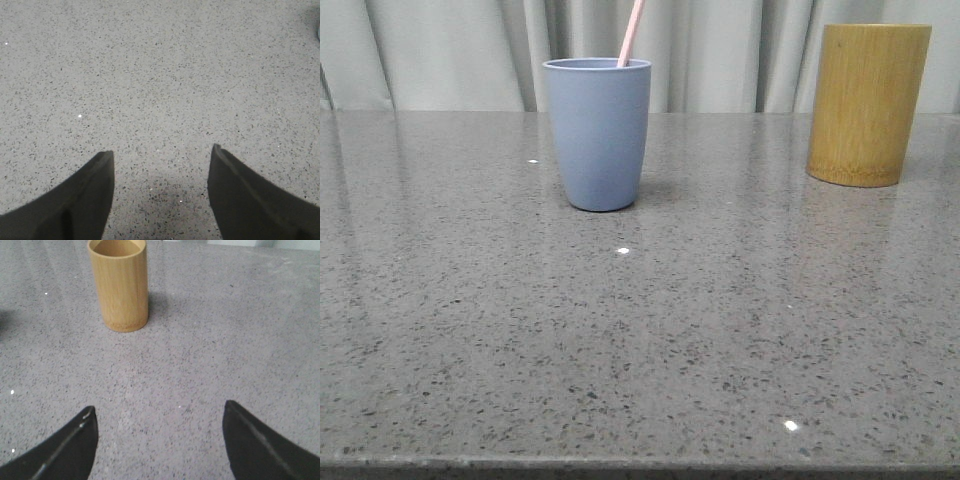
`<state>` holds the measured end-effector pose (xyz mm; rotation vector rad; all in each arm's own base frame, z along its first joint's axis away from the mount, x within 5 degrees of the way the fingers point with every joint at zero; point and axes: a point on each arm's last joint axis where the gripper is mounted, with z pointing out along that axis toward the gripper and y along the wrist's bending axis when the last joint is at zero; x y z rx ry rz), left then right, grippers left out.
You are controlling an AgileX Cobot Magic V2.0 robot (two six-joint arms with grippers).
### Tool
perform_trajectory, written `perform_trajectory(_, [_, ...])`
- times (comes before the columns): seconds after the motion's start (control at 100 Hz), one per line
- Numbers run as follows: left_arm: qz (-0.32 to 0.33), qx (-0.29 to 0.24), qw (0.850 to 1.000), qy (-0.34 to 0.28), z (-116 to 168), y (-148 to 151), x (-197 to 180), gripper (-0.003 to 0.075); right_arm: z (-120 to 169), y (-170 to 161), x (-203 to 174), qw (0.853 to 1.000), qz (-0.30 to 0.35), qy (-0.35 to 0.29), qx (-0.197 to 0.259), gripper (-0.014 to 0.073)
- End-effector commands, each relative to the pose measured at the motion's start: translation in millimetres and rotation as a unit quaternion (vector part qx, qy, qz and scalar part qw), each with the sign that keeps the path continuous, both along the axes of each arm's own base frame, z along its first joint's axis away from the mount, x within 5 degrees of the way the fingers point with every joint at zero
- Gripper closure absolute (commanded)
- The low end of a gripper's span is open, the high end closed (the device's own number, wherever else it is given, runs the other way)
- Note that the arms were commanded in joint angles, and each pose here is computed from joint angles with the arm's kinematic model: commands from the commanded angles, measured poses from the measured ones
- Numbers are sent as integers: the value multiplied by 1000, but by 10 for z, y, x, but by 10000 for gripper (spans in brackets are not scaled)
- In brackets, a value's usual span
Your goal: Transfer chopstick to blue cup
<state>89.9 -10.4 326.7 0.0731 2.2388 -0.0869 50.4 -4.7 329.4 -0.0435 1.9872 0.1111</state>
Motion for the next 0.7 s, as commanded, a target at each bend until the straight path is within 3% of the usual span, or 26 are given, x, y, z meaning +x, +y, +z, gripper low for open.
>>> perform_trajectory(0.0, [5,-13,999,-43,130,-4,32,311,62,-12,-40,999,4,-48,10,67])
perform_trajectory(0.2, [5,-13,999,-43,130,-4,32,315,60,-26,-57,999,2,-52,8,68])
perform_trajectory(0.29, [5,-13,999,-43,130,-4,32,365,63,-27,-57,999,2,-53,6,109])
perform_trajectory(0.39, [5,-13,999,-43,130,-4,32,478,63,-27,-57,999,2,-53,6,242])
perform_trajectory(0.58, [5,-13,999,-43,130,-4,32,732,63,-27,-57,999,2,-53,6,630])
perform_trajectory(0.61, [5,-13,999,-43,130,-4,32,737,64,-27,-56,999,2,-54,7,671])
perform_trajectory(0.69, [5,-13,999,-43,130,-4,32,739,66,-26,-56,998,2,-55,7,659])
